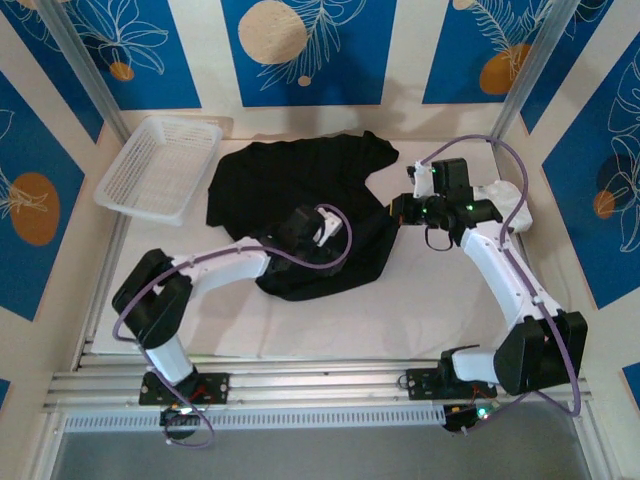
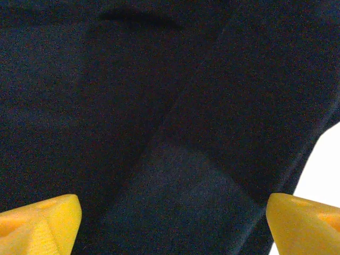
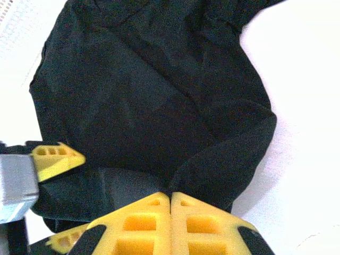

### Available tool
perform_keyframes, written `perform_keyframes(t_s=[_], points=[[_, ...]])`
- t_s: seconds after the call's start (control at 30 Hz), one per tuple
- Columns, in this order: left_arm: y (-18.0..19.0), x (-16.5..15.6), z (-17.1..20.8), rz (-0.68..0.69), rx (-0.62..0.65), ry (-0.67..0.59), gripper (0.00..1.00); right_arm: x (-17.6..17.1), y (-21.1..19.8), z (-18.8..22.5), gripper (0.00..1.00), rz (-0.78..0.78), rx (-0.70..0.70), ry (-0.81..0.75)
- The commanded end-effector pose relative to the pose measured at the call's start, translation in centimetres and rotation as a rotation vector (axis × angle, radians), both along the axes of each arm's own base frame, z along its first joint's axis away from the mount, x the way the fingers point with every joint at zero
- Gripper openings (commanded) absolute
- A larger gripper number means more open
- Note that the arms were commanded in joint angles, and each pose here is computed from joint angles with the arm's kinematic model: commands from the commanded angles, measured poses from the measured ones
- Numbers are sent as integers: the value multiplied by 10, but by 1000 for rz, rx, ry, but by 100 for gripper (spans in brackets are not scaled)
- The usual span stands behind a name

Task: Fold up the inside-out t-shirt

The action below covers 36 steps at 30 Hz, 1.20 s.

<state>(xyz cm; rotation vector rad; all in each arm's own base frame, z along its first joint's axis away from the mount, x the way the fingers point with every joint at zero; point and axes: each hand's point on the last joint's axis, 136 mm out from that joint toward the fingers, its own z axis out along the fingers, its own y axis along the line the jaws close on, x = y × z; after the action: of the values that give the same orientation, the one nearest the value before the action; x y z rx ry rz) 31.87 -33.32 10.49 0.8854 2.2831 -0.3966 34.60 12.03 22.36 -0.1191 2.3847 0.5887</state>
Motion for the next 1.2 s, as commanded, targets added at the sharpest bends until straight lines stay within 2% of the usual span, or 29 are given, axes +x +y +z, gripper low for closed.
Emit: perform_keyframes(t_s=[0.0,0.1,0.2,0.3,0.37,0.43,0.5,0.53,0.6,0.67,0.73,0.83,0.9,1.0,1.07,1.17], points=[[-13,6,7,-68,-1,-16,88,-5,0,25,0,3,34,-37],[-12,9,1,-69,-6,1,79,-6,-2,28,0,-1,33,-44],[-10,9,-2,-69,-4,10,61,-6,-3,29,0,-5,32,-47],[-9,11,1,-68,-21,19,39,-4,-3,28,0,-7,36,-43],[-9,11,7,-72,-34,19,15,-2,-4,25,0,-14,33,-36],[-9,11,17,-65,-46,12,0,3,-8,18,0,-40,11,-23],[-8,8,34,-57,-84,7,0,13,-20,9,0,-100,-35,-8],[-9,6,46,-52,-120,7,0,22,-30,2,4,-147,-80,5],[-13,-2,73,-47,-218,11,0,37,-52,-4,23,-232,-182,33],[-15,-9,99,-46,-310,14,0,48,-66,8,47,-295,-255,-12],[-12,-11,115,-30,-338,5,0,42,-48,31,63,-230,-211,-148],[-1,-8,129,8,-324,-17,0,8,4,42,82,-17,-67,-292],[3,-6,140,21,-331,-32,0,-19,38,34,85,106,-35,-356],[6,-4,153,24,-333,-37,0,-57,82,7,79,257,-50,-467],[7,-5,159,19,-328,-37,0,-75,105,-11,77,327,-35,-523],[7,-9,167,-6,-322,-32,0,-83,134,-38,73,398,-43,-574]])
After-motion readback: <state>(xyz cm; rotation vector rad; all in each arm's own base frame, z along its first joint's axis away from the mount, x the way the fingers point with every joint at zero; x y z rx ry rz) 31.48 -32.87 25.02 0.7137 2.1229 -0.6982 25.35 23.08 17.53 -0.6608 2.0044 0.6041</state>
